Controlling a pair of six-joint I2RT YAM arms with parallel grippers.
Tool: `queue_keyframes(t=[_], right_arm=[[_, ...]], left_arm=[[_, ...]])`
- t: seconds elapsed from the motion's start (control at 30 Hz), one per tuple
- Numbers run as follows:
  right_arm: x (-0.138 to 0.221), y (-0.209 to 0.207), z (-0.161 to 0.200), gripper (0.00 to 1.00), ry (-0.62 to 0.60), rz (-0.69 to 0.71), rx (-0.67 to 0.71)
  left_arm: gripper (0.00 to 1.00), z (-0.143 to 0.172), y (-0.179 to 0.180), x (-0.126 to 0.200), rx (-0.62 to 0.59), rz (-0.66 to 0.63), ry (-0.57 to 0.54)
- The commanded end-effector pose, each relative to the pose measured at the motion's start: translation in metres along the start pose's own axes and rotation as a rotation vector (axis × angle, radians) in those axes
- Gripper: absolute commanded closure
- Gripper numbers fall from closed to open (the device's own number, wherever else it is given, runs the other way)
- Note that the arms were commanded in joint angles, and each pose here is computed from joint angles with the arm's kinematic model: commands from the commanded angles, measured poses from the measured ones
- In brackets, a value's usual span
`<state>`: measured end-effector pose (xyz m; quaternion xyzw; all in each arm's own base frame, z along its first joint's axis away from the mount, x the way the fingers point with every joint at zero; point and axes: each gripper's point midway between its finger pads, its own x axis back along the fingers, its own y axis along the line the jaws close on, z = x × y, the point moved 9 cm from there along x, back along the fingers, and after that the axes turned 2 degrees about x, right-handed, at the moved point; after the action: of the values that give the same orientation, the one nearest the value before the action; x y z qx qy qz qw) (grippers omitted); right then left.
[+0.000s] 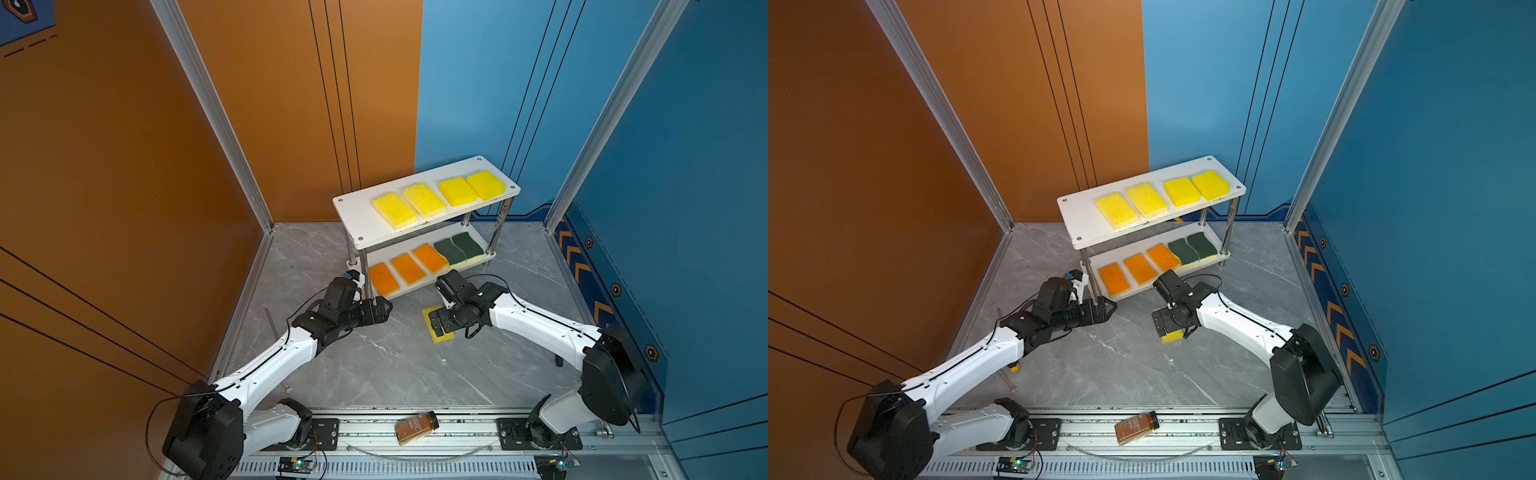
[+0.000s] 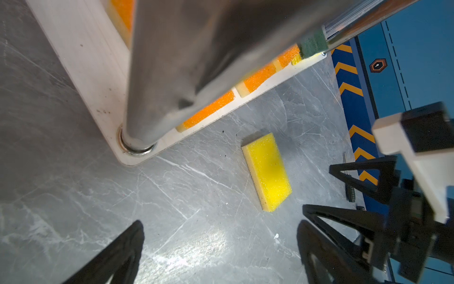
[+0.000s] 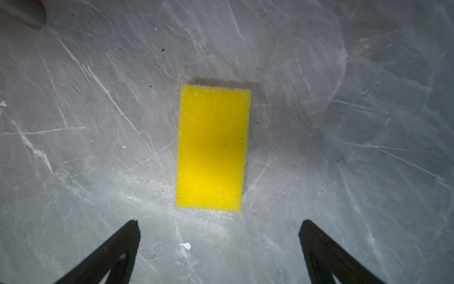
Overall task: Arrange cleaning sponges on a shelf
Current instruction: Pick up the cleaning sponge at the center of the table.
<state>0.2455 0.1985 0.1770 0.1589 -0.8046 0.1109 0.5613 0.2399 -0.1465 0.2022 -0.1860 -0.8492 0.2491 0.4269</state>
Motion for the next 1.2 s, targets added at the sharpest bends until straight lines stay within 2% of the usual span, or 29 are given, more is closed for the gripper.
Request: queue_keyframes(t=[0.0, 0.63, 1.17], right_arm=[[-0.017, 0.005, 0.001, 0.0, 0.009, -0.035, -0.01], [-0.056, 0.008, 0.005, 0.0, 0.029, -0.025, -0.008], [-0.077, 0.011, 0.015, 0.0, 0.054, 0.063, 0.034]], left_arm=[[0.02, 0.005, 0.002, 0.003, 0.0, -0.027, -0.003], [0.02, 0.01, 0.008, 0.004, 0.009, -0.073, 0.019], [0.02, 0.008, 0.007, 0.0, 0.007, -0.076, 0.027]])
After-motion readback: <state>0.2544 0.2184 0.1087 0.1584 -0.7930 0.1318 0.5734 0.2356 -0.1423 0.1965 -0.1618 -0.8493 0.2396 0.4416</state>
